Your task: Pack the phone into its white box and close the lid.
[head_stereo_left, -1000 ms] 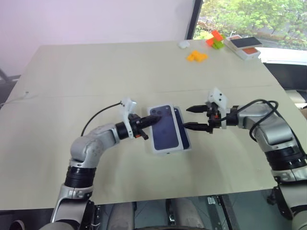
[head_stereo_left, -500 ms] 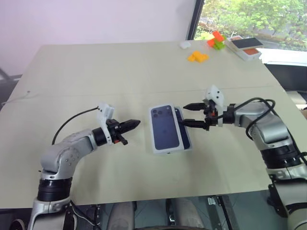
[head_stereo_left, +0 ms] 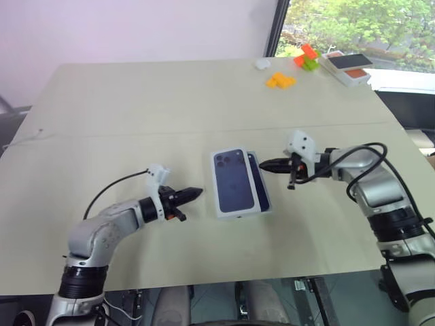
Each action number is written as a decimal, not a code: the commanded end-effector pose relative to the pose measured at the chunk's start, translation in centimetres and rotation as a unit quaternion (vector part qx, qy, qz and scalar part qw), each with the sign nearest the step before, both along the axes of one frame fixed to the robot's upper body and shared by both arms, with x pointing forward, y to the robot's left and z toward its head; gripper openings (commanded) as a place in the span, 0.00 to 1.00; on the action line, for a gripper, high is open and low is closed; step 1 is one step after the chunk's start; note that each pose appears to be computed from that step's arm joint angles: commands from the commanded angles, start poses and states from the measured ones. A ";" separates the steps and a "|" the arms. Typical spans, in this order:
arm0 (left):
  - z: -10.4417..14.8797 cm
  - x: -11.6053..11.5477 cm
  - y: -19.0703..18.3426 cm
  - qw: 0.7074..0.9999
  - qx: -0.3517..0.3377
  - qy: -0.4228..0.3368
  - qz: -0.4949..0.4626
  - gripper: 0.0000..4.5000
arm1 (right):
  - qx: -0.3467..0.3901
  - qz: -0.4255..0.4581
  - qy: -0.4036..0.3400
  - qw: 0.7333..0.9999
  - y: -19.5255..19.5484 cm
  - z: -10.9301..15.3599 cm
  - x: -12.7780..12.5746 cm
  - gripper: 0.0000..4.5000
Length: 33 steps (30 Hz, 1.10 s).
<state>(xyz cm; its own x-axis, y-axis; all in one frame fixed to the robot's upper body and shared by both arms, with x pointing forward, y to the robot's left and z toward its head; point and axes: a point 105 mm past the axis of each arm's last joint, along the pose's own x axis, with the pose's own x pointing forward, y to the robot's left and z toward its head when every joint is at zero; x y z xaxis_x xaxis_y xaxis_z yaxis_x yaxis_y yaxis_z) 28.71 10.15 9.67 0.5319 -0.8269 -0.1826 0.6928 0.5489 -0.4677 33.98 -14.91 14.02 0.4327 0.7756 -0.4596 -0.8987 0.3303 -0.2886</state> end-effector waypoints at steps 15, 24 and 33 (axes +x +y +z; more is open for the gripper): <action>1.3 0.3 -0.1 1.000 -0.007 -0.010 -0.007 0.00 | -0.012 0.015 -0.018 1.000 0.0 0.3 -0.6 0.01; 0.2 0.3 -0.1 1.000 0.018 -0.011 0.005 0.00 | -0.011 0.027 -0.023 0.999 0.8 0.4 -0.6 0.01; -0.9 1.0 -1.3 1.000 0.029 -0.007 0.002 0.00 | -0.014 0.024 -0.028 0.999 0.8 0.2 -0.5 0.01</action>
<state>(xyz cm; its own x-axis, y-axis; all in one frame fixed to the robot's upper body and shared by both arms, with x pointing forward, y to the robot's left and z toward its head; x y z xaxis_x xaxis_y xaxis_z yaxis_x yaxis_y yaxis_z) 29.54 9.39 8.19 0.5390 -0.8060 -0.2446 0.6754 0.5871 -0.4462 33.38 -14.56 13.10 0.4109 0.7713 -0.4861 -0.9072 0.2929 -0.3020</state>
